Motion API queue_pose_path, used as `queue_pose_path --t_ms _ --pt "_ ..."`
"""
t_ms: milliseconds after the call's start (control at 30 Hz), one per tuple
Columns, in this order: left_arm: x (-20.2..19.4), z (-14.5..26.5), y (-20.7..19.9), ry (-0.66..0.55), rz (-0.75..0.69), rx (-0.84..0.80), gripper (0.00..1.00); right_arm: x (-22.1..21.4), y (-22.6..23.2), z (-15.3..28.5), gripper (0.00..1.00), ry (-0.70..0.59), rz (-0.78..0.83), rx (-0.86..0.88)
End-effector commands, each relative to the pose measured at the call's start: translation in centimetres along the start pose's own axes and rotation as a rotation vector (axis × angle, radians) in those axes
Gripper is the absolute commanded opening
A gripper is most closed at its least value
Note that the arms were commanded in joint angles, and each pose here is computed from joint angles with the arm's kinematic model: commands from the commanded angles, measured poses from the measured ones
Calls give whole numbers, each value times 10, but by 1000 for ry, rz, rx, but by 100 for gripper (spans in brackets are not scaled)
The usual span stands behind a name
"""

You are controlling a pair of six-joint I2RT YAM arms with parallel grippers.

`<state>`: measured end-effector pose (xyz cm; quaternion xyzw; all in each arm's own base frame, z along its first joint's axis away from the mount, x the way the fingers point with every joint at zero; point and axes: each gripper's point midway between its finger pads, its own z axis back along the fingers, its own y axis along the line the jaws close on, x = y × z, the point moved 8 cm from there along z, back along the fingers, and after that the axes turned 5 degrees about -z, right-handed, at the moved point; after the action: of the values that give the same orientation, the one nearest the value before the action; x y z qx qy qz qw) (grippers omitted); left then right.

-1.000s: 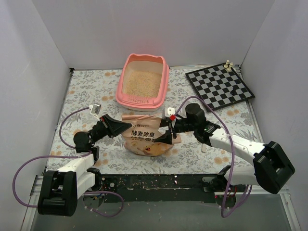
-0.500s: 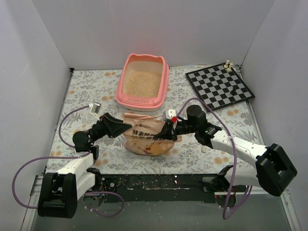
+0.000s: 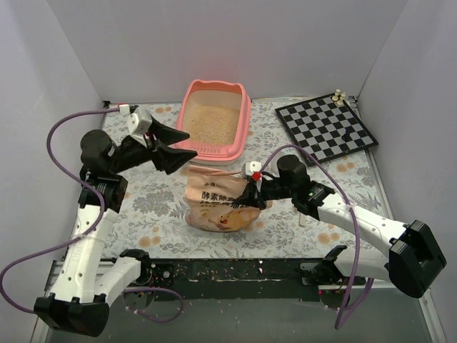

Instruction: Fill the litter box with clean litter

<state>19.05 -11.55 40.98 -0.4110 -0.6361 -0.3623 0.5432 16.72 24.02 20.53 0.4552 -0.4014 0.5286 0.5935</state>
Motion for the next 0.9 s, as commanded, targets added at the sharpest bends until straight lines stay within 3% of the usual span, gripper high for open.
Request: queue_pose_path --t_ms 0,200,400,667,867 --pt "-42 -7 19 209 42 -24 61 11 2 11 1 48 53 -40" --pt "-63 -40 34 310 107 -139 68 8 17 13 1 94 99 -13" --pt "-76 -69 9 384 111 -326 74 10 18 13 1 100 111 -13" --pt "-106 -83 -13 611 145 -336 76 12 21 16 1 75 135 -12" --pt "-129 -73 -16 691 164 -296 76 16 23 18 1 66 149 -9"
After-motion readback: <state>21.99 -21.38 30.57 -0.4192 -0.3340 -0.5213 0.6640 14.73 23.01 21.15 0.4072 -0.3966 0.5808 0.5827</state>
